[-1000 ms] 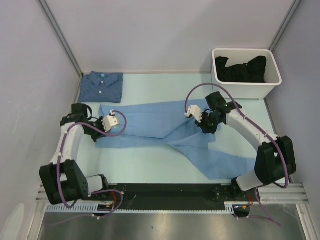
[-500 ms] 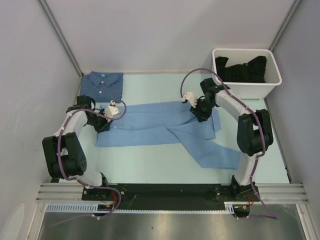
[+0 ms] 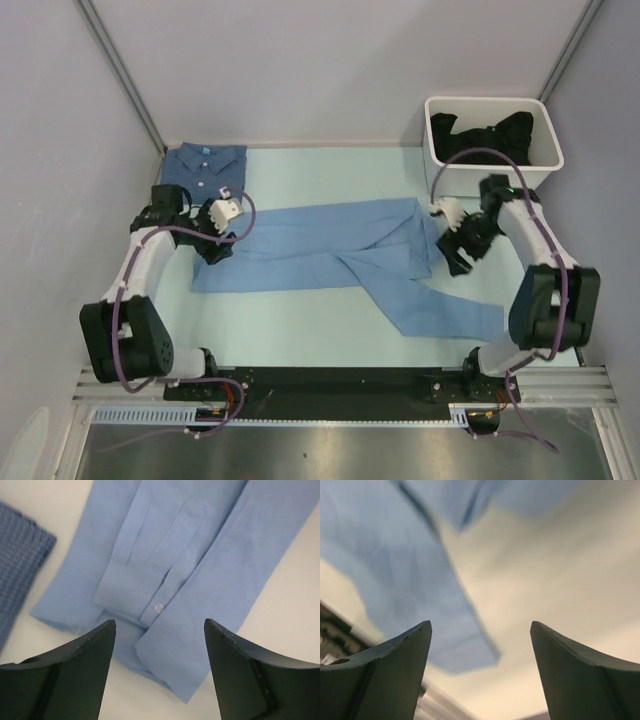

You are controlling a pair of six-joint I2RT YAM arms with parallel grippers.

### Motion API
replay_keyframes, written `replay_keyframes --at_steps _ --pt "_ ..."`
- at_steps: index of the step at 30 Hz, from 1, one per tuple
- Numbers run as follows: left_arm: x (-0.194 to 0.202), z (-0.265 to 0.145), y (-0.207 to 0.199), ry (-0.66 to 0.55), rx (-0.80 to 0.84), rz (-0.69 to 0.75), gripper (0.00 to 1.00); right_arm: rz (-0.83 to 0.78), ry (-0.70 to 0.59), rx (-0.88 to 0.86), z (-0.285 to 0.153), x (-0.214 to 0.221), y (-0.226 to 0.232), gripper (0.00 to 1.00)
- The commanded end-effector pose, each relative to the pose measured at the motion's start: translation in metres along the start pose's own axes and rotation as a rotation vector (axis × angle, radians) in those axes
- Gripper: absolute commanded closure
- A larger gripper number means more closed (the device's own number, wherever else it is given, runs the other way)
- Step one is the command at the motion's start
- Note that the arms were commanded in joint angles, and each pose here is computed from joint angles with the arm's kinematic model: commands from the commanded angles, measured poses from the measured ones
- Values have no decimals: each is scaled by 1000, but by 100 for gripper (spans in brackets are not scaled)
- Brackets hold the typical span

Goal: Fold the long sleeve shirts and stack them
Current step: Fold the shirt

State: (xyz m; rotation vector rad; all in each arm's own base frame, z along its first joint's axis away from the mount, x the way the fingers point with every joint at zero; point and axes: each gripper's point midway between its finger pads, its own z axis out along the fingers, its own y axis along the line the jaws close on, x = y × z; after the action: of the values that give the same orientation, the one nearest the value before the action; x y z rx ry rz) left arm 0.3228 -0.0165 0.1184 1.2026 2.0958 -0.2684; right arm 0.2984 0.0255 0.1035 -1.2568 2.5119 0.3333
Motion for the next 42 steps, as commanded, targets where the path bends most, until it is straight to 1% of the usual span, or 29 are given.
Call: replay_keyframes --at_steps 1,2,3,5,7,8,9,11,12,17,19,20,21,23,24,25,26,27,28,29,31,32,33,35,36,38,39,41,42 --pt "-49 -4 -37 -130 70 100 22 66 129 -15 -24 80 27 12" --pt "-51 -3 -42 -137 83 103 20 126 138 -13 -29 101 31 12" --pt "-56 -1 -50 -150 102 110 20 161 147 -6 -30 112 32 7" --pt "-56 1 -53 -150 112 105 19 263 162 1 -28 132 36 2" --pt "-62 5 -61 -159 140 113 18 371 180 14 -29 151 36 0" --pt "-63 5 -61 -161 139 107 18 412 183 26 -27 156 36 0" --pt "-65 5 -60 -165 136 94 18 498 197 42 -26 167 38 0" --pt "-68 3 -59 -175 131 90 18 561 209 101 -23 178 33 0" --pt "-70 3 -58 -181 123 83 17 635 223 108 -17 184 40 0" --pt "-74 -1 -56 -201 90 66 15 751 204 162 2 182 31 0" --pt "-74 -1 -56 -199 84 54 14 778 207 141 14 177 30 3" --pt "-74 -2 -54 -198 73 48 13 783 200 121 19 173 32 6" --pt "-75 -3 -53 -200 63 44 11 775 205 99 23 172 34 15" --pt "-77 -5 -52 -208 45 26 8 751 182 77 30 165 35 26" --pt "-81 -10 -51 -222 33 28 7 738 170 74 29 161 34 48" --pt "-83 -11 -51 -229 25 26 1 716 159 70 27 155 33 61" --pt "-87 -13 -50 -246 15 13 1 690 123 65 24 144 33 87" --pt "-90 -16 -50 -257 6 11 0 673 107 75 21 139 31 100" --pt "-96 -21 -48 -276 -8 15 1 656 96 77 17 134 31 100" --pt "-102 -25 -47 -296 -18 3 1 582 47 92 7 120 28 100" --pt "-114 -34 -47 -338 -32 6 1 516 13 121 -6 108 27 100" --pt "-120 -38 -44 -364 -49 -5 1 444 -25 129 -15 93 25 100" --pt "-126 -41 -44 -387 -54 -7 0 401 -61 173 -28 82 23 100" --pt "-137 -50 -45 -442 -68 2 1 331 -108 191 -41 66 25 100" --pt "-141 -53 -47 -464 -62 12 0 266 -143 216 -54 51 25 100" --pt "-151 -59 -57 -524 -33 46 1 199 -189 205 -64 33 33 100" --pt "-153 -60 -59 -534 -23 48 1 139 -213 199 -70 16 39 100" --pt "-162 -64 -66 -565 30 50 0 76 -276 202 -82 -7 47 100" --pt "-166 -66 -70 -577 57 52 1 25 -323 204 -92 -28 55 100"
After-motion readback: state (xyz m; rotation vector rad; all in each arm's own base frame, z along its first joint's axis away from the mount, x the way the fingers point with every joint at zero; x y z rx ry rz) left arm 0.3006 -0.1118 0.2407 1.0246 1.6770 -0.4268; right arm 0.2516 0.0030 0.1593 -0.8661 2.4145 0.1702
